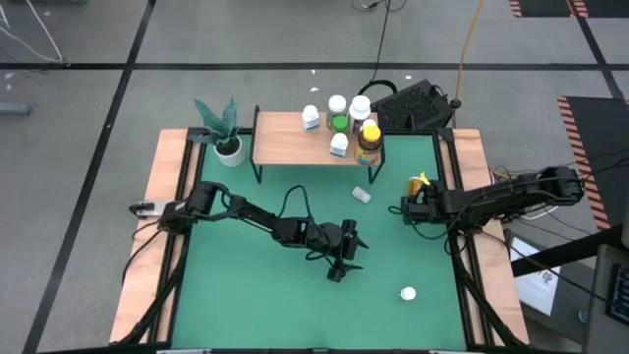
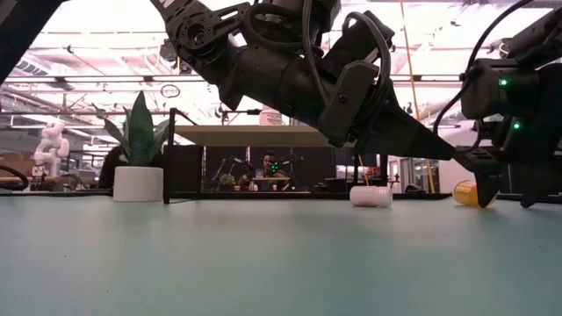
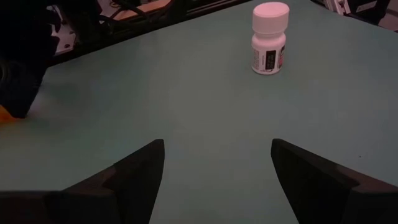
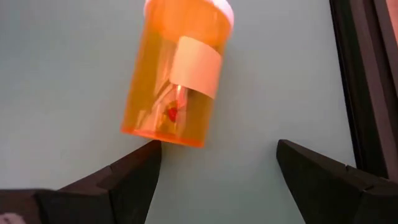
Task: Pick and place medicine bottles onto shelf by color
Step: Put the orange pill bottle on the shelf
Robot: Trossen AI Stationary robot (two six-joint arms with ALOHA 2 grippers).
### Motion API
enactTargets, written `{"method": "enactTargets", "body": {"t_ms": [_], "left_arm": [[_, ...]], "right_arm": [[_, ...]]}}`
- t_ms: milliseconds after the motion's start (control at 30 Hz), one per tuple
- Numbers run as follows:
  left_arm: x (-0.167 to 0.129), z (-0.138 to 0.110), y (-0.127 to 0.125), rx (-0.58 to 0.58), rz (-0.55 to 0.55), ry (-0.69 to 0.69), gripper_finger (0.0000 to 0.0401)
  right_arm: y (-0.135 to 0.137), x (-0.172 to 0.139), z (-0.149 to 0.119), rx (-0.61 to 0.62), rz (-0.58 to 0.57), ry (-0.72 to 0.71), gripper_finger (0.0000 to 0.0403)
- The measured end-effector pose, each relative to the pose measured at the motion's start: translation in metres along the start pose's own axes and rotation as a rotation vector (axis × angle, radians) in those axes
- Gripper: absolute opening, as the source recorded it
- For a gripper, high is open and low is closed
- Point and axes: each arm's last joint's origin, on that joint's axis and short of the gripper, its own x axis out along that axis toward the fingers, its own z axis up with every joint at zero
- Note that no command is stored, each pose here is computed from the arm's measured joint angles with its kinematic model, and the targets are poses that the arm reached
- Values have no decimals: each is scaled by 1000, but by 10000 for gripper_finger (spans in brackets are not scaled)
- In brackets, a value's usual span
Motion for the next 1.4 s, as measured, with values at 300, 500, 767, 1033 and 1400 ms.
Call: {"method": "enactTargets", "body": {"t_ms": [300, 500, 767, 1033, 1400], "left_arm": [[0, -1, 0, 7, -2, 8, 296], [0, -1, 0, 8, -2, 8, 296], [0, -1, 0, 12, -4, 14, 296], [0, -2, 0, 19, -4, 17, 296], [0, -2, 0, 36, -5, 20, 296]], "right_arm": [[6, 0, 0, -84, 56, 7, 313], [14, -6, 3, -112, 98, 30, 313], [16, -8, 4, -126, 107, 25, 313], [16, -8, 4, -131, 105, 14, 313], [16, -8, 5, -157, 103, -6, 313]]}}
